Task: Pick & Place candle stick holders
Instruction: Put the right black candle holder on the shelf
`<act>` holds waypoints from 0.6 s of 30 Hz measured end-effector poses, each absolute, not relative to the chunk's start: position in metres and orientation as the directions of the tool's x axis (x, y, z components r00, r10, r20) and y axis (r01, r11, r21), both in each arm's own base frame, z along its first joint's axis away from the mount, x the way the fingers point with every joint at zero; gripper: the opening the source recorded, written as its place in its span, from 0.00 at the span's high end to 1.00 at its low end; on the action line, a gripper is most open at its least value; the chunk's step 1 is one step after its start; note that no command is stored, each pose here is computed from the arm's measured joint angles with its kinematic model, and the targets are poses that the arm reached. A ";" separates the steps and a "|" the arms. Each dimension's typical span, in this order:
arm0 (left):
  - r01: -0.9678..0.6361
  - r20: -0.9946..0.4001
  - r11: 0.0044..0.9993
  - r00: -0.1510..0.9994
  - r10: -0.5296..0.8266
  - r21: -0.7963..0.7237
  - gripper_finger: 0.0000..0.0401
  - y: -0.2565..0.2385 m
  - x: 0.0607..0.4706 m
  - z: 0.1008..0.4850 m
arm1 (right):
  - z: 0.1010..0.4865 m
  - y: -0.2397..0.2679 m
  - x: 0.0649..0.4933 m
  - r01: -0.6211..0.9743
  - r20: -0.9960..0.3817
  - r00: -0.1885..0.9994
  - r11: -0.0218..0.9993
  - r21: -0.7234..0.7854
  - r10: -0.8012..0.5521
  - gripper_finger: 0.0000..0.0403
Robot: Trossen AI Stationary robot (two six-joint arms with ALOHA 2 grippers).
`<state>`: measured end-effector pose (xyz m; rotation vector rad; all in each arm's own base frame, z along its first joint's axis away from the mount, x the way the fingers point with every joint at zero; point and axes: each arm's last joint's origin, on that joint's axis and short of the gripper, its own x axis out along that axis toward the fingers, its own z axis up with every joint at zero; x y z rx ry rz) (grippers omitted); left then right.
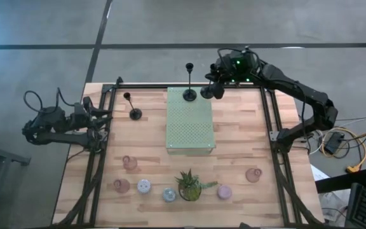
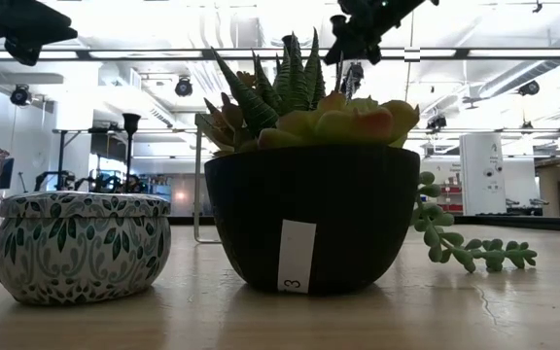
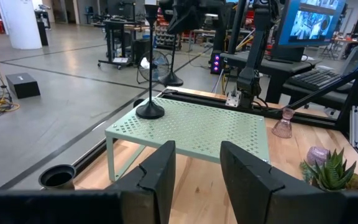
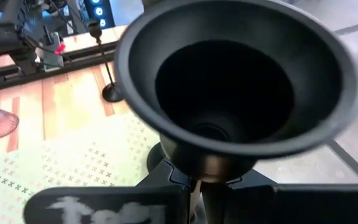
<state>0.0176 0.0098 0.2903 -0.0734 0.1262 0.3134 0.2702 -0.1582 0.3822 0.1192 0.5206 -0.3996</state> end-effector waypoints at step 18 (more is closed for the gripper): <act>-0.312 -0.135 0.949 0.944 0.303 -0.052 0.67 0.010 0.018 0.290 | 0.354 -0.161 0.296 0.364 -0.571 0.767 0.931 0.011 -0.293 0.98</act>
